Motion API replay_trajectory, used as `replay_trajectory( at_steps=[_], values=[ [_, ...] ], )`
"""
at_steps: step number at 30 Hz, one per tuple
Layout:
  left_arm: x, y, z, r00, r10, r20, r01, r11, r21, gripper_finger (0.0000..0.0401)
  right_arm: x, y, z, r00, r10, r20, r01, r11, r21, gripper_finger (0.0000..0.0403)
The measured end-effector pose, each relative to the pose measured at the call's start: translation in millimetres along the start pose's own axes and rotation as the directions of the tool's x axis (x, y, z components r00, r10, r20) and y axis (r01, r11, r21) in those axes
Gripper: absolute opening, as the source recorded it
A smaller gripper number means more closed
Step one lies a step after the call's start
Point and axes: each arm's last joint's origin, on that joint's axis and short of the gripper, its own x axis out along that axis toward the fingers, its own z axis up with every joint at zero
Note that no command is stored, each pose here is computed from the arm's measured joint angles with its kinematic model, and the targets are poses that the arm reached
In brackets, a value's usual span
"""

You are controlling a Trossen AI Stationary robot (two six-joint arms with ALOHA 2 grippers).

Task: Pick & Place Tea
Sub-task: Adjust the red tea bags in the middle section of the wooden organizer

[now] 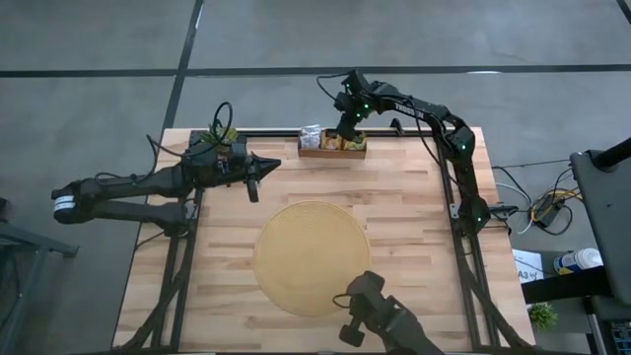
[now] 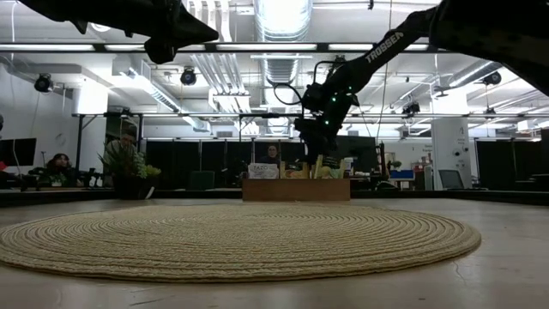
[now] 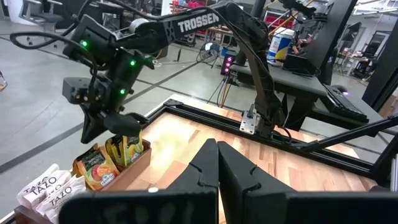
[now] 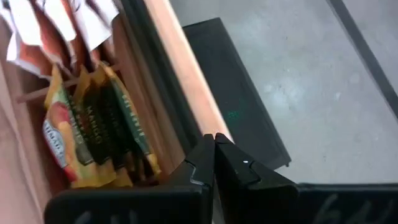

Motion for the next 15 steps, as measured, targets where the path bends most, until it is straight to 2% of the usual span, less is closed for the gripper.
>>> replay_trajectory(
  at_steps=[15],
  values=[
    [-0.1, 0.0, 0.1, 1.0, 0.0, 0.0, 0.0, 1.0, 0.004, 0.0, 2.0, 4.8, -2.1, 0.994, 0.112, 0.02, -0.112, 0.994, 0.001, 0.0008]
  ],
)
